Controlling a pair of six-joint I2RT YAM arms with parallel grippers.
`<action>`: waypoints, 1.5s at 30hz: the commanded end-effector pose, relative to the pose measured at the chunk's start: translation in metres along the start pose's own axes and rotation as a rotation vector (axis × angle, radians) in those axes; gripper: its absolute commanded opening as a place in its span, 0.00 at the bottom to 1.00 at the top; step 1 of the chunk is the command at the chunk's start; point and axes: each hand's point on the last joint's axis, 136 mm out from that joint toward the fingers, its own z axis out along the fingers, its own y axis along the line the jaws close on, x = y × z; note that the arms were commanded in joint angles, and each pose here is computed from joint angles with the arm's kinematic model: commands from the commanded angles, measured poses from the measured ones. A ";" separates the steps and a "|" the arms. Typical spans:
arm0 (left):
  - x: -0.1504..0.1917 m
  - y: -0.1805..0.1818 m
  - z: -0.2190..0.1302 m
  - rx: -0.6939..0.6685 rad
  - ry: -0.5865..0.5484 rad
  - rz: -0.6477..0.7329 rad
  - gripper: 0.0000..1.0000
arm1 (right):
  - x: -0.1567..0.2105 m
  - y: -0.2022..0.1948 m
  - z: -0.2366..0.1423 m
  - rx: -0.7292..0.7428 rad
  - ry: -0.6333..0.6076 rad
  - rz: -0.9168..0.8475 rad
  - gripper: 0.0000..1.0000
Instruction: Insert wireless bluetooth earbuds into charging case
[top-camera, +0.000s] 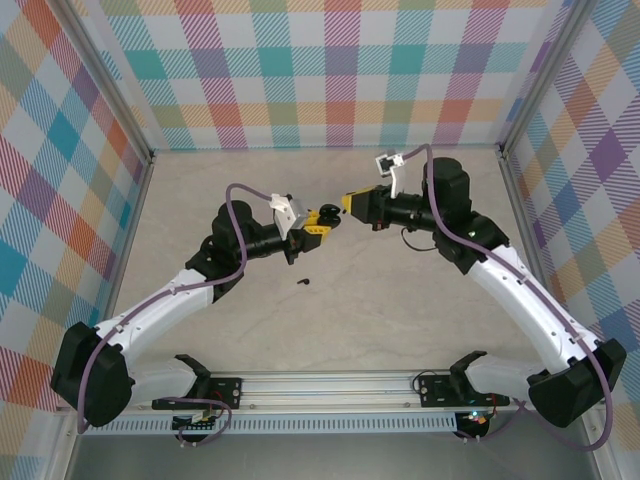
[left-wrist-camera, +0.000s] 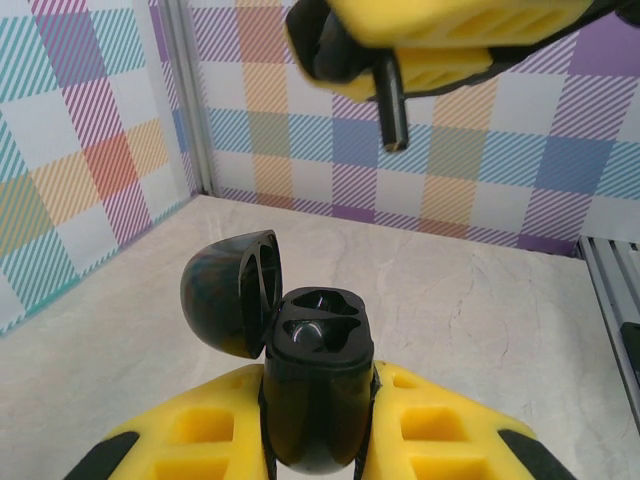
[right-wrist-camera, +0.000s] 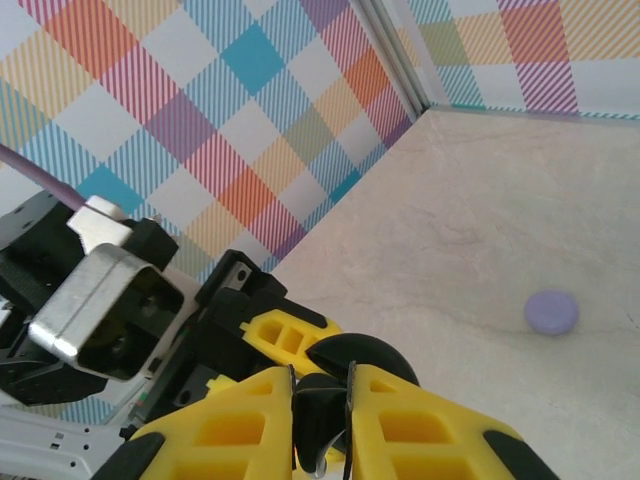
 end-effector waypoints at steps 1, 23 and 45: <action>-0.023 -0.006 -0.006 -0.003 -0.083 0.095 0.10 | -0.011 0.009 -0.004 -0.006 -0.068 -0.034 0.16; -0.036 -0.008 -0.002 0.022 -0.118 0.032 0.10 | -0.004 0.008 0.007 0.018 -0.099 -0.070 0.17; -0.035 -0.008 0.000 0.022 -0.114 0.008 0.10 | -0.001 0.007 0.020 0.015 -0.082 -0.057 0.17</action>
